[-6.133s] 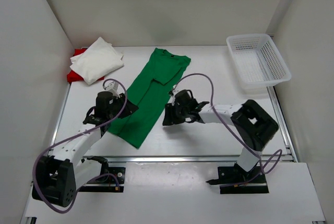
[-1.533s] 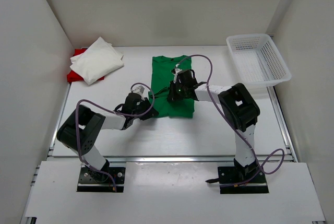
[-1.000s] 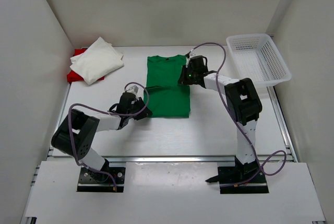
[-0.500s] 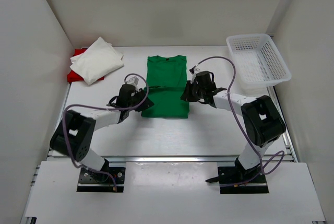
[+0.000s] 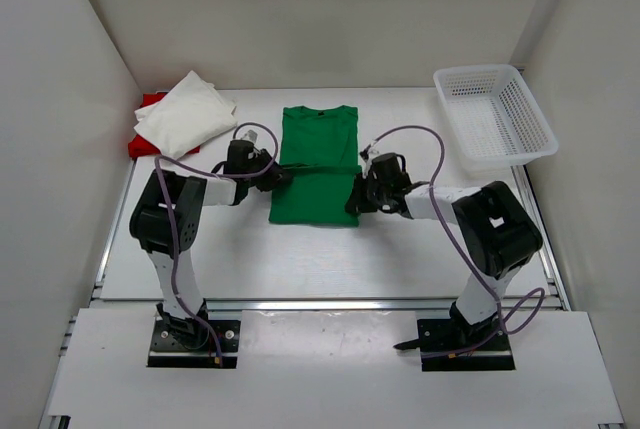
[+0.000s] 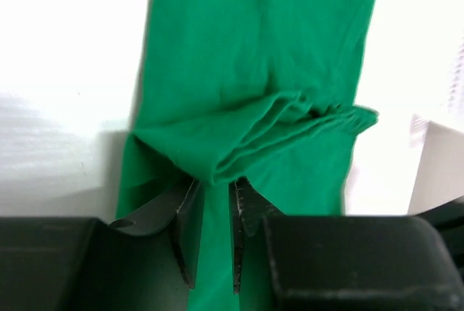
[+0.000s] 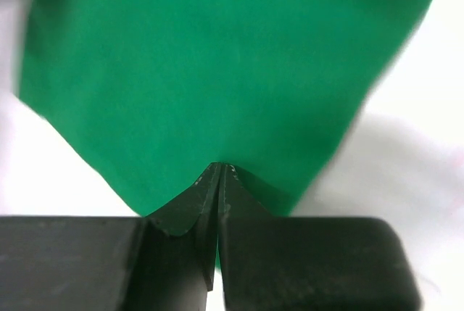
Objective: Fold and stack the t-shirts
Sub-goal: Fold the folded rectangular tshirt in 1/3 of the way, then grab one side of the 2/3 rectangular tshirt with both arms
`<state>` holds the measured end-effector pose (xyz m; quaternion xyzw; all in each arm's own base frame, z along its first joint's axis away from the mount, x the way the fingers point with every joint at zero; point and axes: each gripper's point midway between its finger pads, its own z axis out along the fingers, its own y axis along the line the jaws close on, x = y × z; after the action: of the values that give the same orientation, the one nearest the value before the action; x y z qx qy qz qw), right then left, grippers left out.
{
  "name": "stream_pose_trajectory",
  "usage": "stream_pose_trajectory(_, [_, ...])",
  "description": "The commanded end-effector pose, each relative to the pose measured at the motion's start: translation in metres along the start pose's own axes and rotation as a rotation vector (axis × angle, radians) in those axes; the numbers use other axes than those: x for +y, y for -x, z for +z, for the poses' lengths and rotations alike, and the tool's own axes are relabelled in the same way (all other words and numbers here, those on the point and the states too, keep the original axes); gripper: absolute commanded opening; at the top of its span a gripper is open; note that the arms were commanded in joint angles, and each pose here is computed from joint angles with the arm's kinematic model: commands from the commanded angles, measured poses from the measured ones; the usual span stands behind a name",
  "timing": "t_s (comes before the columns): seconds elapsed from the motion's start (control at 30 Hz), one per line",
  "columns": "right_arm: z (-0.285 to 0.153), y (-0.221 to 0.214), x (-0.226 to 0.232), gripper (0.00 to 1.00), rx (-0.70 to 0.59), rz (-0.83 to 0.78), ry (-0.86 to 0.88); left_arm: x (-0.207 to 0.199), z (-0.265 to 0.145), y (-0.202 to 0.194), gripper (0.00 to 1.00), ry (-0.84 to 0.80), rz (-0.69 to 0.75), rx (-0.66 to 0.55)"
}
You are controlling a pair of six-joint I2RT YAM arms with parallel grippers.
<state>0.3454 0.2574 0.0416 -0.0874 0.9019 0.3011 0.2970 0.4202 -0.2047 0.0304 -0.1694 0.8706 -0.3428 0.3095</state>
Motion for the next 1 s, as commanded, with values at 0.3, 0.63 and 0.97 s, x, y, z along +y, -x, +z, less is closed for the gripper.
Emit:
stream_pose_trajectory(0.3, [-0.021, -0.05, -0.027, 0.0, 0.032, 0.042, -0.09, 0.002, -0.009, 0.04, 0.39, -0.188, -0.244, -0.052])
stream_pose_trajectory(0.63, [-0.066, -0.031, 0.001, 0.35, -0.076, 0.009, -0.007, 0.005, -0.073, 0.006, 0.53, -0.056, -0.054, -0.134])
stream_pose_trajectory(0.97, [-0.062, -0.07, -0.009, 0.51, -0.003, 0.123, 0.071, 0.074, -0.107, -0.065, 0.58, 0.254, 0.176, -0.045])
